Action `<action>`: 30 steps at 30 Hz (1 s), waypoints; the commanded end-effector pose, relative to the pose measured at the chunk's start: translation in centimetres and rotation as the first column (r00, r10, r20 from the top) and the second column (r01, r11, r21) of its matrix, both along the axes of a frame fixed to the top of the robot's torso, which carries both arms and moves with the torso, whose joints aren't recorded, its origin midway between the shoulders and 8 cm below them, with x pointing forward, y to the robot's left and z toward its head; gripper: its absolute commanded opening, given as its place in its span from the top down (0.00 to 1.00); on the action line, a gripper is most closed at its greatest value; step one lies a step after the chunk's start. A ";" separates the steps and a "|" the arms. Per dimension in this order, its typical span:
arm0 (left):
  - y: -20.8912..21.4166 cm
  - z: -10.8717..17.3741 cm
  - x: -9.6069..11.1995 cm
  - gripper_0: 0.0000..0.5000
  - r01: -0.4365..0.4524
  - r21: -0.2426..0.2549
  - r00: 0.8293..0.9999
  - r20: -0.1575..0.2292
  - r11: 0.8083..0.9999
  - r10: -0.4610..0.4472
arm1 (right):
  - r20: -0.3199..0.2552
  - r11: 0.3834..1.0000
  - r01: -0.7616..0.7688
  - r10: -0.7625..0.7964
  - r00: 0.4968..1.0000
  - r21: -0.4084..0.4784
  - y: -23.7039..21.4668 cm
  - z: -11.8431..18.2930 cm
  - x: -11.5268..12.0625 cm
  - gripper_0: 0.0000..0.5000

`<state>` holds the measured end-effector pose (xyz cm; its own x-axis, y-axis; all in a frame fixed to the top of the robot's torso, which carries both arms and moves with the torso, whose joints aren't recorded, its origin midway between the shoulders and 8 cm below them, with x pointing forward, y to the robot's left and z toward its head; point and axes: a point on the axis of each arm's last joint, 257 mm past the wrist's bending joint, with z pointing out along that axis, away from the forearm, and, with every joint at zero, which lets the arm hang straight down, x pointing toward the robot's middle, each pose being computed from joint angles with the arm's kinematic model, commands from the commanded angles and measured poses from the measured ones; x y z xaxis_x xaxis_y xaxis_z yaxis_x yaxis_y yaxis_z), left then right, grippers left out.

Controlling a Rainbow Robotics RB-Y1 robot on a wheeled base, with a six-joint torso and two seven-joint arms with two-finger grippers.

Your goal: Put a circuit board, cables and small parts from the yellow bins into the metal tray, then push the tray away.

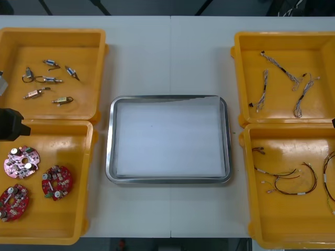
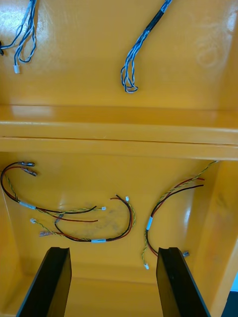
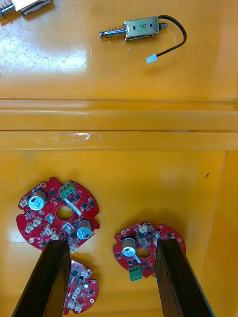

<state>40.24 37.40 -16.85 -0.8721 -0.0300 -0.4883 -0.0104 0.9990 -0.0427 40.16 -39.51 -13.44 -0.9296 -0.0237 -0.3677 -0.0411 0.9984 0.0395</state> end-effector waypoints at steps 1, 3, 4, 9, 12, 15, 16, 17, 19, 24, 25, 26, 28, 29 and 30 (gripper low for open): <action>1.5 0.9 -0.1 0.00 -0.062 0.018 0.998 -0.003 0.998 0.062 | 0.034 0.999 0.016 -0.015 0.999 -0.039 -0.5 2.3 0.3 0.00; 1.5 0.9 -0.1 0.00 -0.062 0.018 0.998 -0.003 0.998 0.062 | 0.034 0.999 0.016 -0.015 0.999 -0.039 -0.5 2.3 0.3 0.00; 1.5 0.9 -0.1 0.00 -0.062 0.018 0.998 -0.003 0.998 0.062 | 0.034 0.999 0.016 -0.015 0.999 -0.039 -0.5 2.3 0.3 0.00; 1.5 0.9 -0.1 0.00 -0.062 0.018 0.998 -0.003 0.998 0.062 | 0.034 0.999 0.016 -0.015 0.999 -0.039 -0.5 2.3 0.3 0.00; 1.5 0.9 -0.1 0.00 -0.062 0.018 0.998 -0.003 0.998 0.062 | 0.034 0.999 0.016 -0.015 0.999 -0.039 -0.5 2.3 0.3 0.00; 1.5 0.9 -0.1 0.00 -0.062 0.018 0.998 -0.003 0.998 0.062 | 0.034 0.999 0.016 -0.015 0.999 -0.039 -0.5 2.3 0.3 0.00; 1.5 0.9 -0.1 0.00 -0.062 0.018 0.998 -0.003 0.998 0.062 | 0.034 0.999 0.016 -0.015 0.999 -0.039 -0.5 2.3 0.3 0.00; 1.5 0.9 -0.1 0.00 -0.062 0.018 0.998 -0.003 0.998 0.062 | 0.034 0.999 0.016 -0.015 0.999 -0.039 -0.5 2.3 0.3 0.00; 1.5 0.9 -0.1 0.00 -0.062 0.018 0.998 -0.003 0.998 0.062 | 0.034 0.999 0.016 -0.015 0.999 -0.039 -0.5 2.3 0.3 0.00; 1.5 0.9 -0.1 0.00 -0.062 0.018 0.998 -0.003 0.998 0.062 | 0.034 0.999 0.016 -0.015 0.999 -0.039 -0.5 2.3 0.3 0.00; 1.5 0.9 -0.1 0.00 -0.062 0.018 0.998 -0.003 0.998 0.062 | 0.034 0.999 0.016 -0.015 0.999 -0.039 -0.5 2.3 0.3 0.00; 1.5 0.9 -0.1 0.00 -0.062 0.018 0.998 -0.003 0.998 0.062 | 0.034 0.999 0.016 -0.015 0.999 -0.039 -0.5 2.3 0.3 0.00; 1.5 0.9 -0.1 0.00 -0.062 0.018 0.998 -0.003 0.998 0.062 | 0.034 0.999 0.016 -0.015 0.999 -0.039 -0.5 2.3 0.3 0.00; 1.5 0.9 -0.1 0.00 -0.062 0.018 0.998 -0.003 0.998 0.062 | 0.034 0.999 0.016 -0.015 0.999 -0.039 -0.5 2.3 0.3 0.00; 1.5 0.9 -0.1 0.00 -0.062 0.018 0.998 -0.003 0.998 0.062 | 0.034 0.999 0.016 -0.015 0.999 -0.039 -0.5 2.3 0.3 0.00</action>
<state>40.24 37.40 -16.85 -0.8721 -0.0300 -0.4883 -0.0104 0.9990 -0.0427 40.16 -39.51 -13.44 -0.9296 -0.0237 -0.3677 -0.0411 0.9984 0.0395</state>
